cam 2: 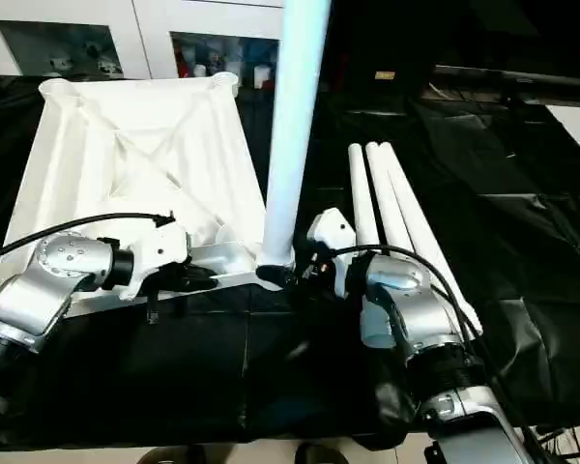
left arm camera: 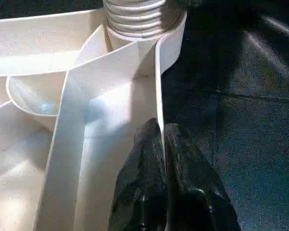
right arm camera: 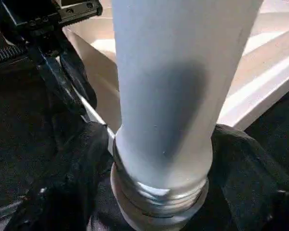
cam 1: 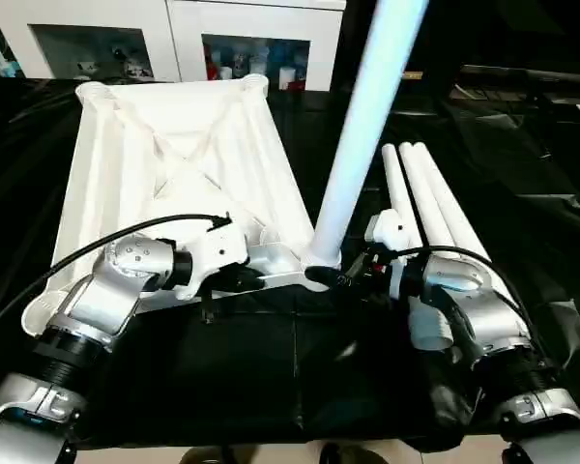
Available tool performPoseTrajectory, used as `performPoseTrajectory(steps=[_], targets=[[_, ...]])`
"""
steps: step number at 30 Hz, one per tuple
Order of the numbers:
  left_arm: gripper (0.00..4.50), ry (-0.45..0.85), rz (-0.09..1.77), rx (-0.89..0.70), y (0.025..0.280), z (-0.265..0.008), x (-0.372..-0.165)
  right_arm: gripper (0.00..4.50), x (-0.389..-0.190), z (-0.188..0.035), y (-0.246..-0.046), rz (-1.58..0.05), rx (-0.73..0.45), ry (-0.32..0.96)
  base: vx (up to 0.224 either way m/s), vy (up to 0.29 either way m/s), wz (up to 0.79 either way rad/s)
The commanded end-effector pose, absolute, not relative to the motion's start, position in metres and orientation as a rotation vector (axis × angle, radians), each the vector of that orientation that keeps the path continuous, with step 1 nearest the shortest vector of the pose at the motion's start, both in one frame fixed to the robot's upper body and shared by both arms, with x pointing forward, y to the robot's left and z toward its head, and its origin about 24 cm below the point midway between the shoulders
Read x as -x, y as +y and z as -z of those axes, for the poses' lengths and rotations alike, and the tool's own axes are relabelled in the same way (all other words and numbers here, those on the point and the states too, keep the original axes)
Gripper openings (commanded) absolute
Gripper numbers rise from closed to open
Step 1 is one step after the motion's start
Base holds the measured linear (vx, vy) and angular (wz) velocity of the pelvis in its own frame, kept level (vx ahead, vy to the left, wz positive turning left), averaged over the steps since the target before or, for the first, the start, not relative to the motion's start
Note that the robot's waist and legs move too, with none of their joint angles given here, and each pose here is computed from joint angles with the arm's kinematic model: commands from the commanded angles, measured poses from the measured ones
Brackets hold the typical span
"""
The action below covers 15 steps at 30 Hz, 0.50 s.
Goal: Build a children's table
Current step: Rotate leg to tighten
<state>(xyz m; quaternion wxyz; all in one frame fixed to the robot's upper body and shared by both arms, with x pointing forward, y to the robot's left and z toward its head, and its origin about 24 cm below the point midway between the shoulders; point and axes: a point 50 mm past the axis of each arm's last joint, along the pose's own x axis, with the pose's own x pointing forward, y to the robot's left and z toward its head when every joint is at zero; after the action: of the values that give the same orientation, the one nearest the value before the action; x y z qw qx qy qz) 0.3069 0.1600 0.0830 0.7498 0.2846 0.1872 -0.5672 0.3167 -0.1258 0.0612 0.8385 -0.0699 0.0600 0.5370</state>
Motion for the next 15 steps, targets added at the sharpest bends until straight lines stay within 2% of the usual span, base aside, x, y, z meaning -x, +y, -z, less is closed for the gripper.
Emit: performPoseTrajectory(steps=[1, 4, 14, 15], targets=[[0.00, 0.495, 1.313, -0.623, 0.154, -0.065, -0.296, 3.05, -0.313, -0.054, -0.120, -1.183, 0.144, 0.159, 0.000, 0.000, 0.00], [0.00, 0.496, 1.312, -0.622, 0.155, -0.064, -0.296, 2.79, -0.313, -0.053, -0.119, -1.181, 0.136, 0.158, 0.000, 0.000, 0.00], [0.00, 0.516, 1.295, -0.612, 0.157, -0.061, -0.295, 2.63, -0.310, -0.043, -0.116, -1.140, 0.093, 0.186, 0.000, 0.000, 0.00], [0.00, 0.529, 1.230, -0.584, 0.155, -0.057, -0.299, 2.63, -0.314, -0.034, -0.115, -0.998, 0.054, 0.197, 0.000, 0.000, 0.00]])
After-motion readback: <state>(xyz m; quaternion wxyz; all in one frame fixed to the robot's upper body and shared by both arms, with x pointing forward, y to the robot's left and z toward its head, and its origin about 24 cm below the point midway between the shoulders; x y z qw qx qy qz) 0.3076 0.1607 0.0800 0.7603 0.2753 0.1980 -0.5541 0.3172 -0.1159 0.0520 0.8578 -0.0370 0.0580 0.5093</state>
